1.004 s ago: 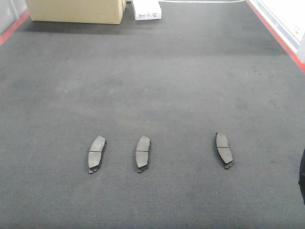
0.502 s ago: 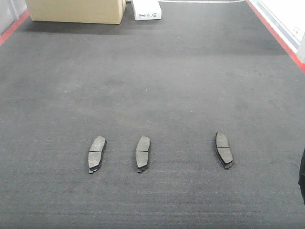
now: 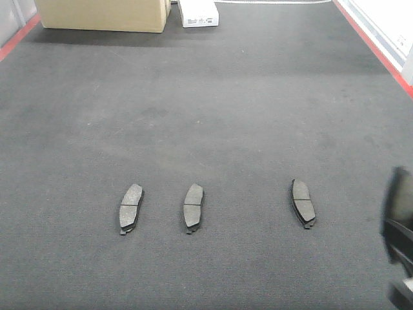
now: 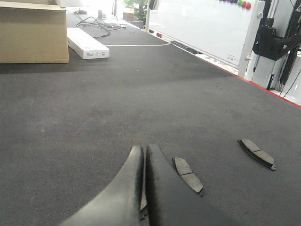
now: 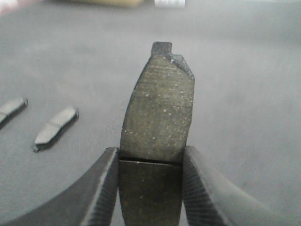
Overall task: Move and align brake pads A on conveyor
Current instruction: 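Lower the right gripper's brake pad between the middle and far pads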
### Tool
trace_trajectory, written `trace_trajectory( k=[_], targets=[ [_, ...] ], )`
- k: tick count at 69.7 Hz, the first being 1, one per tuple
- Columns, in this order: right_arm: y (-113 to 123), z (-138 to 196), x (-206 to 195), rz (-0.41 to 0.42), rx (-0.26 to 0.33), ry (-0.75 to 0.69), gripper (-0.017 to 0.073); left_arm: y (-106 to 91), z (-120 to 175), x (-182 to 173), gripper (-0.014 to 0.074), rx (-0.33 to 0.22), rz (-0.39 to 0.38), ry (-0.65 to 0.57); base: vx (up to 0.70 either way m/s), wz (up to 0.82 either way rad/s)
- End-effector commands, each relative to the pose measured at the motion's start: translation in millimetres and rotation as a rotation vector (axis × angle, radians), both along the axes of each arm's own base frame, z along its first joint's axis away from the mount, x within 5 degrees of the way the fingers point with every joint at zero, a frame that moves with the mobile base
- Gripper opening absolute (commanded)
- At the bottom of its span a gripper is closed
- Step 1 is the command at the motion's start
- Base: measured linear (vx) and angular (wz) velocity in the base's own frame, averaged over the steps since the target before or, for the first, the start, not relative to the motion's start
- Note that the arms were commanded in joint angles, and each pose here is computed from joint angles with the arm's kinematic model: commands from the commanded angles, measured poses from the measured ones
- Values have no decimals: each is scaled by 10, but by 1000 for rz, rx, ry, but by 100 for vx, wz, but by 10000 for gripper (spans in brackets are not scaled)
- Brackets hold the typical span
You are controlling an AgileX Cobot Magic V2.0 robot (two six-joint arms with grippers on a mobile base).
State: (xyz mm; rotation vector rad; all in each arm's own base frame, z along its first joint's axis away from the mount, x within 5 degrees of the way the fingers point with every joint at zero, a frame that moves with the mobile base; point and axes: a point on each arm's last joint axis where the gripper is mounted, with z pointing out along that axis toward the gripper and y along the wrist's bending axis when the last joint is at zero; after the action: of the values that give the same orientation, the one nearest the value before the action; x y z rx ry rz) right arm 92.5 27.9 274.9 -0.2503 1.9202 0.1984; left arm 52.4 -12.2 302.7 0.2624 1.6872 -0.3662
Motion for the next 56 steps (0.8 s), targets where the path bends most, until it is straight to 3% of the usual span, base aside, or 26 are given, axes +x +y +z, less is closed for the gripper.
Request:
trace_trajectory(
  k=[1,13,31,48,56],
  targets=[
    [131,246,263,2,68,-22,111,-23,115,-1,-6,-19,-25,-64,0,0],
    [371,259,839,-15,26,143,111,-23,115,-1,-6,-19,-25,-64,0,0],
    [681,42,1517,-43,31,336,111,-23,115,-1,-6,-19,-25,-64,0,0],
    [910,-183,1957,-84,116,472,115,-23,115,-1,-6,-19,-25,-64,0,0],
    [1008,-322,2124,-88,126,541,119,-23,115,-1,-6,-19,-25,-64,0,0]
  ],
)
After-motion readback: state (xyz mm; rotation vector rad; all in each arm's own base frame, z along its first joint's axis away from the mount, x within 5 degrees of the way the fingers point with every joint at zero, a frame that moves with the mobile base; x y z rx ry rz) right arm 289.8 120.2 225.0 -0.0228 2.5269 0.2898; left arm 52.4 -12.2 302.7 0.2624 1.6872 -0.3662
